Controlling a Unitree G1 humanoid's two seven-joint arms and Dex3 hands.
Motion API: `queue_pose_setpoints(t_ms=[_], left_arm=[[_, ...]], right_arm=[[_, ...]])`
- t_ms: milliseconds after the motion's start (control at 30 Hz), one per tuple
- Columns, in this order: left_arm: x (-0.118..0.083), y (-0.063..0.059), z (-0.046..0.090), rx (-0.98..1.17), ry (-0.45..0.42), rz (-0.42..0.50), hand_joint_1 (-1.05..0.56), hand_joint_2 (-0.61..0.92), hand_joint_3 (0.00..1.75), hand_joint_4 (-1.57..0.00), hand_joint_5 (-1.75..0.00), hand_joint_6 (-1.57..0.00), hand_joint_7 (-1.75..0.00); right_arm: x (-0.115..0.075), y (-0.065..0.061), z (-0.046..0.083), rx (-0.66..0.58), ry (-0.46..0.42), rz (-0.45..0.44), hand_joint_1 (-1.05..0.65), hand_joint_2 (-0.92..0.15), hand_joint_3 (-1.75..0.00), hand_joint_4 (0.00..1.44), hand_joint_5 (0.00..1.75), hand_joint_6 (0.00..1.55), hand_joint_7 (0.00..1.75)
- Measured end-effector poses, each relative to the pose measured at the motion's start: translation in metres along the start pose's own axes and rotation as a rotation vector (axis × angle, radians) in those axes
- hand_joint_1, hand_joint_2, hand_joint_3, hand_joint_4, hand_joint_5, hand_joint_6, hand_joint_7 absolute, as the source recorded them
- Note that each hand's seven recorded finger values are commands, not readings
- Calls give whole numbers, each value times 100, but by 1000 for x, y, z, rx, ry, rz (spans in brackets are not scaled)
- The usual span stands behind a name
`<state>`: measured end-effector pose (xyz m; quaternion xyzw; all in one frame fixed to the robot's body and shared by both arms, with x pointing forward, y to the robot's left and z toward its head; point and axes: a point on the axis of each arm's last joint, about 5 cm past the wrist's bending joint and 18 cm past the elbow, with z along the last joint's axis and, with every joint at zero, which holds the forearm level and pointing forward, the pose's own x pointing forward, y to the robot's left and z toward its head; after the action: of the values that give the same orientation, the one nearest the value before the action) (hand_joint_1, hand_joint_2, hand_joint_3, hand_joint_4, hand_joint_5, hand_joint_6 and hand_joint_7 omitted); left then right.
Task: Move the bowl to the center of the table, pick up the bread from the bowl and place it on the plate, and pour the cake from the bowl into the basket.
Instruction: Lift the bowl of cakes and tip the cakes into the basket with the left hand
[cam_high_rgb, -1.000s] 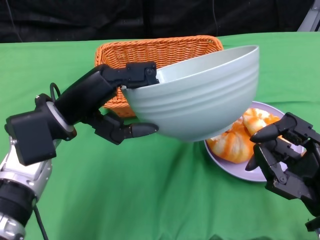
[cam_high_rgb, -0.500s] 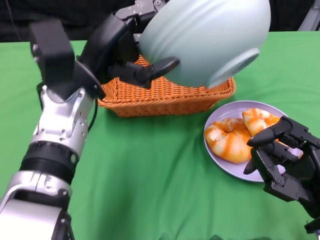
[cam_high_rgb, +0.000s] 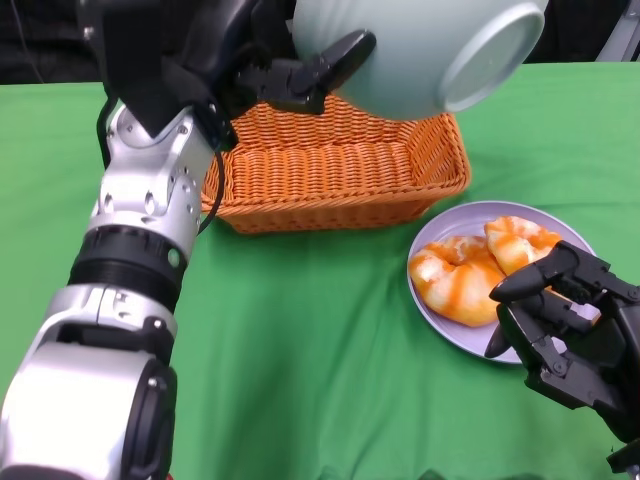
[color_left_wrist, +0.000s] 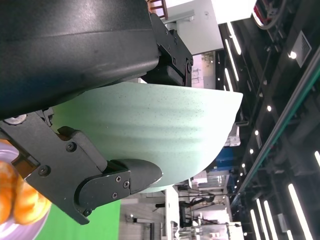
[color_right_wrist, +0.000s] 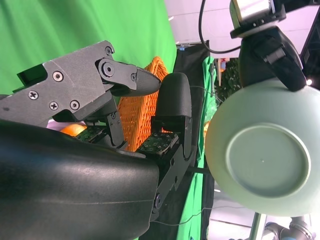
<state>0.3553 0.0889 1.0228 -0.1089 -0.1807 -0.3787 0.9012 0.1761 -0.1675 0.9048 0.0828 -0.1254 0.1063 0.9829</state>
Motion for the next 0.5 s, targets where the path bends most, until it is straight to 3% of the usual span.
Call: queue_pose_setpoints(t_ms=[300, 500], left_arm=[[16, -4, -4, -235, 126, 39, -18, 55, 120, -82, -175, -75, -163], [14, -11, -21, -406, 182, 121, -19, 60, 113, -81, -175, -73, -165]], right_arm=[[-1, 0, -2, -2, 0, 4, -12, -77, -65, 61, 159, 61, 125], [-1, 0, -2, -4, -4, 1, -14, -78, -64, 61, 158, 62, 124]])
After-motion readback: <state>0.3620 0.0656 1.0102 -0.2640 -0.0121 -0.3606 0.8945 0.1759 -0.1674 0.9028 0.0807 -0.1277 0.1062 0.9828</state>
